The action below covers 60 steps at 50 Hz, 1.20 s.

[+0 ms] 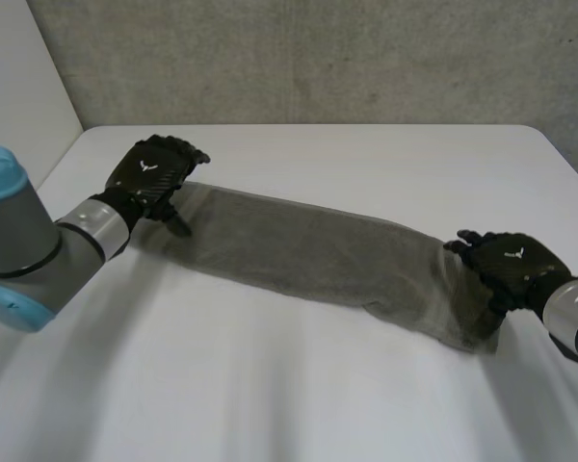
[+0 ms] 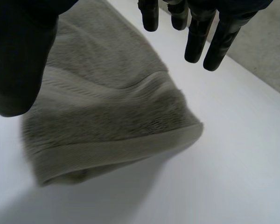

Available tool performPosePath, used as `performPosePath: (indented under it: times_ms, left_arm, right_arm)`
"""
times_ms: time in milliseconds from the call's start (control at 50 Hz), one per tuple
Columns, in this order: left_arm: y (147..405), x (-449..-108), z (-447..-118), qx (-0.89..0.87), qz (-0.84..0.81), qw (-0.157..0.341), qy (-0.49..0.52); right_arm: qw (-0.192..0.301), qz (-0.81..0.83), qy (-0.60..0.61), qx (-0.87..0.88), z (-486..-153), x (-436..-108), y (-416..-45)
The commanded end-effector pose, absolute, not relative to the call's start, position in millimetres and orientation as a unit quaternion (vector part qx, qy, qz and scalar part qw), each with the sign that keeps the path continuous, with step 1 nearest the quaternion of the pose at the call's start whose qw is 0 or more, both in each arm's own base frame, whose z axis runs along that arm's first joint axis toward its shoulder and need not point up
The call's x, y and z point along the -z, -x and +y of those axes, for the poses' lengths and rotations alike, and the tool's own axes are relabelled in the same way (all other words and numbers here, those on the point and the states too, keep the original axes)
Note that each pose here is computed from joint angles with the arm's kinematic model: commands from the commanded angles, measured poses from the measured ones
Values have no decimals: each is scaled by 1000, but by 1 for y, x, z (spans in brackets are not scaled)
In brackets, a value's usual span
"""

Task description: Fold the towel.

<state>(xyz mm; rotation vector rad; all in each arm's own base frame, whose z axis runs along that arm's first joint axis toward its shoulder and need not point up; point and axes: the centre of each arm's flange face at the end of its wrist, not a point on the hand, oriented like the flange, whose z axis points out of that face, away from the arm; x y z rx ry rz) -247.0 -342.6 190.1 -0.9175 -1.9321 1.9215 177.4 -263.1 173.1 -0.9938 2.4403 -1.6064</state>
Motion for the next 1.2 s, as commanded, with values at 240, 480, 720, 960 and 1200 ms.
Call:
performPosePath:
  times_ms: [240, 480, 720, 960, 1200]
  left_arm:
    - [225, -195, -288, -601, -750, 129, 244]
    - [217, -198, -272, -621, -737, 124, 237]
    - [213, -193, -270, -619, -740, 121, 234]
    - [201, -194, -277, -622, -744, 107, 217]
    - [200, -199, -276, -629, -739, 105, 216]
  right_arm:
    - [28, 794, 355, 492, -248, -123, -182]
    - [12, 788, 350, 507, -260, -125, -172]
    - [-1, 777, 344, 526, -271, -132, -157]
    - [-102, 724, 401, 553, -305, -148, -93]
    - [-209, 548, 504, 634, -364, -219, -55]
